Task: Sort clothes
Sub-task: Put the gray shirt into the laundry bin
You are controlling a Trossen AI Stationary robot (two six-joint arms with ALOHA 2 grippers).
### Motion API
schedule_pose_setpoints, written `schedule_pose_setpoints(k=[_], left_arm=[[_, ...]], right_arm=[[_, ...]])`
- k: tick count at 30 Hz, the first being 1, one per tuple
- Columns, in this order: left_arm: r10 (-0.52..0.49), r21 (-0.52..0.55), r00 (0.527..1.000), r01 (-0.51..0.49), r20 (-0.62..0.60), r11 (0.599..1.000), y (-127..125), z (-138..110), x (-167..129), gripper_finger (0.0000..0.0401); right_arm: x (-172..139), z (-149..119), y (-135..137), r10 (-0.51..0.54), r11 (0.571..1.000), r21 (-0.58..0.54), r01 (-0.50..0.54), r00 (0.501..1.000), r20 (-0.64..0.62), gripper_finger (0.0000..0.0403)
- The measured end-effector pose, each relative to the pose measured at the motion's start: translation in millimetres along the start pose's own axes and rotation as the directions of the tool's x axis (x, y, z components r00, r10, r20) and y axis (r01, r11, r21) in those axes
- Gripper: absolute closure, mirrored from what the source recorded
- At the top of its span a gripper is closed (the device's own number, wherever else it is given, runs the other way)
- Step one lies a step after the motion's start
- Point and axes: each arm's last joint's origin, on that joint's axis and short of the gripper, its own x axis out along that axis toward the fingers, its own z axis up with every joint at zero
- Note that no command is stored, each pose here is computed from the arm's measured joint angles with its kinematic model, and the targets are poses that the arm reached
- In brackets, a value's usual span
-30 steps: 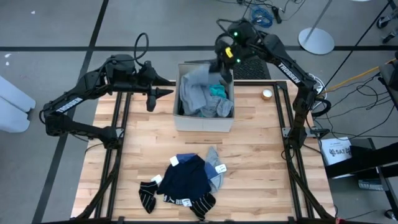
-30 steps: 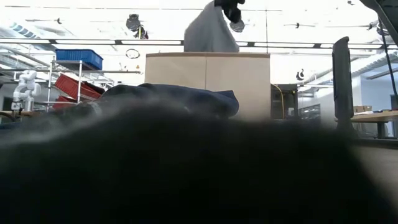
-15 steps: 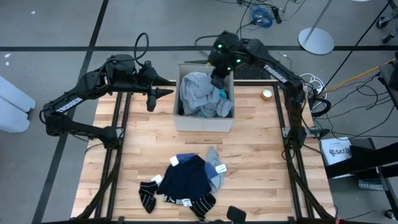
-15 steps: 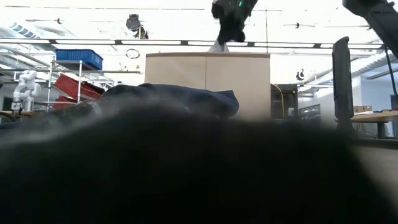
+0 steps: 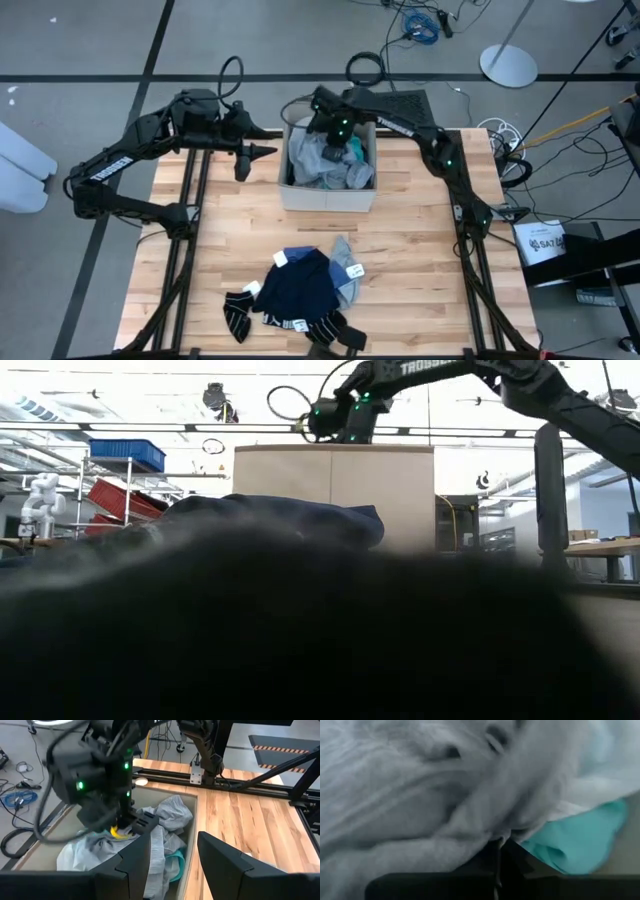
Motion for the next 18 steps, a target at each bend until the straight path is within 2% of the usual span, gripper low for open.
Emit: schedule_pose_setpoints(k=[5,13,18], left_arm=[[0.0,-0.001,1.0,0.0,-0.004,1.0,0,0,0,0.0228],[0.0,-0.001,1.0,0.0,-0.003,1.0,0,0,0,0.0228],[0.0,-0.001,1.0,0.0,-0.003,1.0,0,0,0,0.0228]], right_arm=[[26,3,2,0.011,1.0,0.016,-0.011,0.999,-0.053,0.0403],[62,2,-2,0.027,0.993,0.114,-0.012,0.991,-0.133,0.0403],[86,1,-2,0.038,0.993,0.113,-0.017,0.982,-0.184,0.0403]])
